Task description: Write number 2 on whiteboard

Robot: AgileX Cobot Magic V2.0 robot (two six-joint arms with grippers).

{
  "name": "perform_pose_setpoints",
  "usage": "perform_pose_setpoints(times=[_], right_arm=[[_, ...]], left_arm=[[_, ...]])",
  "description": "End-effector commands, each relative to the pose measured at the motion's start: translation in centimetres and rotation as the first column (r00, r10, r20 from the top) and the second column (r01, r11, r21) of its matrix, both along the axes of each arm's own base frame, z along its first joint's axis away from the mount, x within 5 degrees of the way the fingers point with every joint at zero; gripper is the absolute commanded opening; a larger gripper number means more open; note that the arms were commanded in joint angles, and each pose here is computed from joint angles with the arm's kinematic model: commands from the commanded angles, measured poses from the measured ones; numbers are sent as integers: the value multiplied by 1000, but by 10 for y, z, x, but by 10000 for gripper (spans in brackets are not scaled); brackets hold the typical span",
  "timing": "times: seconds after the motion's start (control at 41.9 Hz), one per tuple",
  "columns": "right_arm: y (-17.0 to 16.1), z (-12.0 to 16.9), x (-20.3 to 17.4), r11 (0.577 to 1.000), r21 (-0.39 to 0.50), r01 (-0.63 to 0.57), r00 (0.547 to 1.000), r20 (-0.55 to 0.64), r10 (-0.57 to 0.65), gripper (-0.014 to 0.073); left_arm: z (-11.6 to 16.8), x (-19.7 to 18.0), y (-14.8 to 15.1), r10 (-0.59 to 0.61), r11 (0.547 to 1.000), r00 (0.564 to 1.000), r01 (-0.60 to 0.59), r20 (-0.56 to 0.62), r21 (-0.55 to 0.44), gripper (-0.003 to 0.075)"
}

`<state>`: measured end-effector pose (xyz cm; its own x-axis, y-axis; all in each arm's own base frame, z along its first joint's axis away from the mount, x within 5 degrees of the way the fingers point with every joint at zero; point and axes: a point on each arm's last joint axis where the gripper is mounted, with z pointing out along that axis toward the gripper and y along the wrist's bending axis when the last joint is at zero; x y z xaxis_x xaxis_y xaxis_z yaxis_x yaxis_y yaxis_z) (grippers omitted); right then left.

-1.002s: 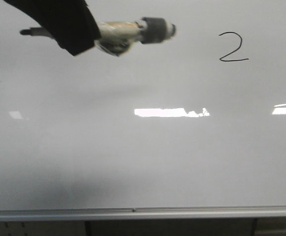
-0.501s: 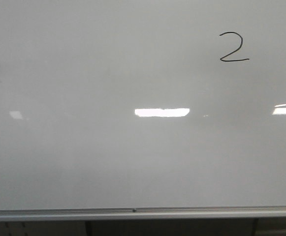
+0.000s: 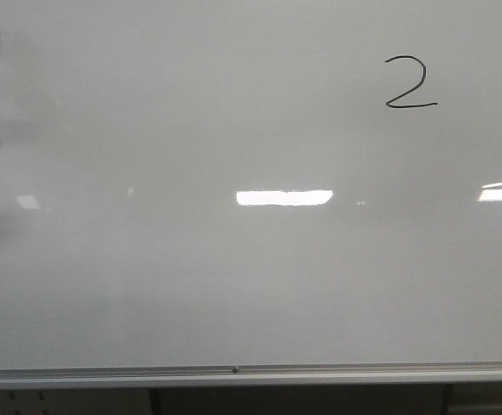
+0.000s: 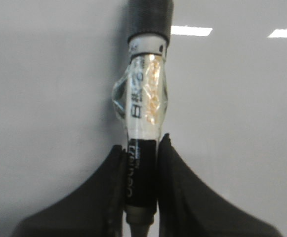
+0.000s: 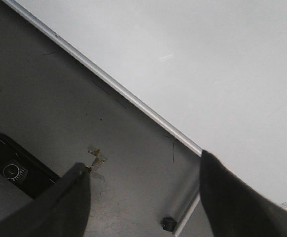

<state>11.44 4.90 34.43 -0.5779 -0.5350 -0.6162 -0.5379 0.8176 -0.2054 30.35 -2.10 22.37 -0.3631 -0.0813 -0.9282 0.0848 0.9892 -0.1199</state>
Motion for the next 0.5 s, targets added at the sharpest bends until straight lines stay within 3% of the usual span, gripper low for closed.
perform_pose_setpoints(times=[0.0, 0.262, 0.358, 0.477], right_arm=[[-1, 12, 3, 1000, 25, 6, 997, 81, -8, 497], [0, 13, 4, 999, 35, 2, 995, 103, -6, 497], [0, 14, 3, 999, 40, 6, 994, 105, -10, 497], [-4, 17, 0, 991, 101, 84, 990, 104, -94, 497]], left_arm=[[22, 14, -1, -10, 1000, 991, 11, 131, -10, 66], [15, 22, -1, -26, 999, 999, 24, 41, 46, 405], [27, 10, 2, -3, 998, 1000, 3, -7, 67, 410], [71, -20, 9, 64, 992, 995, -56, -71, 110, 410]])
